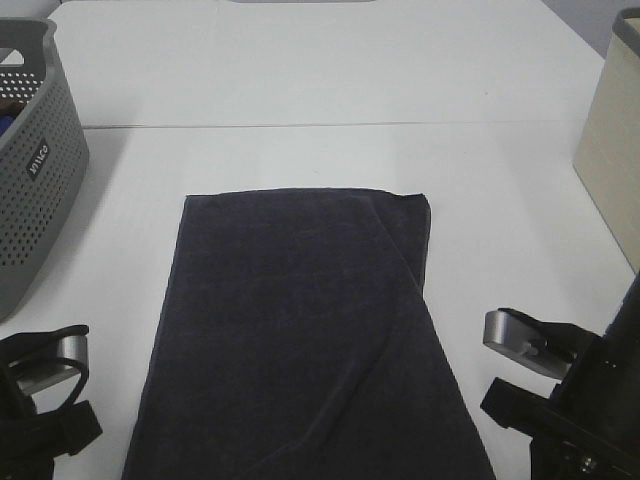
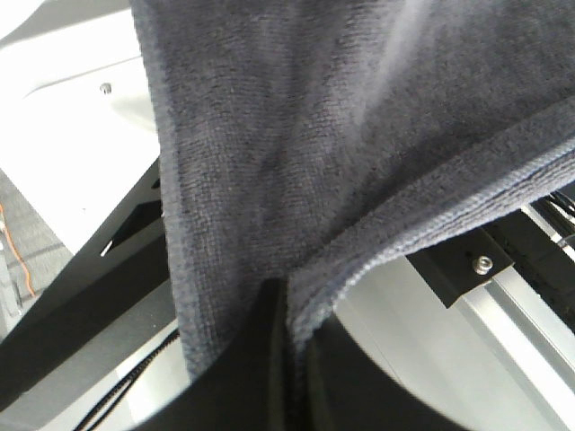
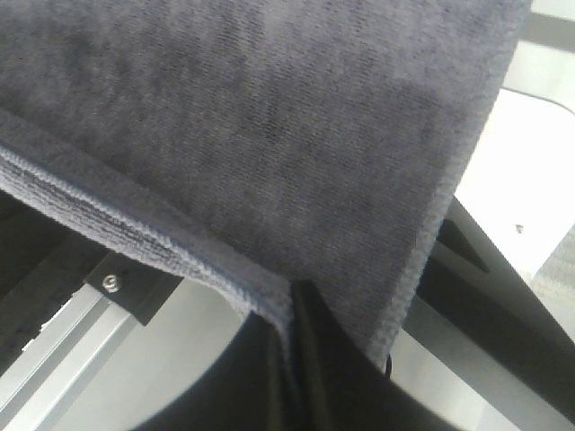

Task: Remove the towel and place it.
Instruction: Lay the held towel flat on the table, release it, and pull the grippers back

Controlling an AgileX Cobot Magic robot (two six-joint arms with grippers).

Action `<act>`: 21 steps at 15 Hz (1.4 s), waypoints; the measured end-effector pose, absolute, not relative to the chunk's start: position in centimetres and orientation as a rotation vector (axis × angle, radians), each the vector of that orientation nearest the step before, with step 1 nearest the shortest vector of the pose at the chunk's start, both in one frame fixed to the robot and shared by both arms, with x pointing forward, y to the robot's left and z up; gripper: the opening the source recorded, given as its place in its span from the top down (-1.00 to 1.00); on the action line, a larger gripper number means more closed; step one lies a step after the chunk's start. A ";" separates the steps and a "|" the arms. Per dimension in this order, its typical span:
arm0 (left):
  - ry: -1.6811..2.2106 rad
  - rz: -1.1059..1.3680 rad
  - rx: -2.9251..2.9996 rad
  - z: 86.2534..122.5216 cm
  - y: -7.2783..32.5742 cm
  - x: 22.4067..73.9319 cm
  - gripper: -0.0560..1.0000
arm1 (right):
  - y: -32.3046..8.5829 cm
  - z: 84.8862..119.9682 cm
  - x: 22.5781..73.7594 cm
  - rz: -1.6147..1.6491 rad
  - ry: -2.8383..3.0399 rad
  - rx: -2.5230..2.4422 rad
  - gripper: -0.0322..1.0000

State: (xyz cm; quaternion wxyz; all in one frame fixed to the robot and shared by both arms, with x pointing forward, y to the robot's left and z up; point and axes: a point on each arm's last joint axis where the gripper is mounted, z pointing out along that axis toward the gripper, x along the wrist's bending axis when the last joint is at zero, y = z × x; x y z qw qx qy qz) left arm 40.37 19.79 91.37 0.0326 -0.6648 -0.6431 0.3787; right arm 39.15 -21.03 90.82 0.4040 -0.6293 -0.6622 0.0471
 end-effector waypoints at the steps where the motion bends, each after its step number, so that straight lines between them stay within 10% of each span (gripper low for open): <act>1: -1.957 1.196 -2.024 90.7 19.7 40.4 0.89 | -21.0 89.8 39.2 0.157 -1.650 -1.585 0.92; 21: -1.619 1.076 -2.348 90.4 13.1 42.2 0.89 | -23.2 91.5 38.8 0.245 -1.913 -1.650 0.92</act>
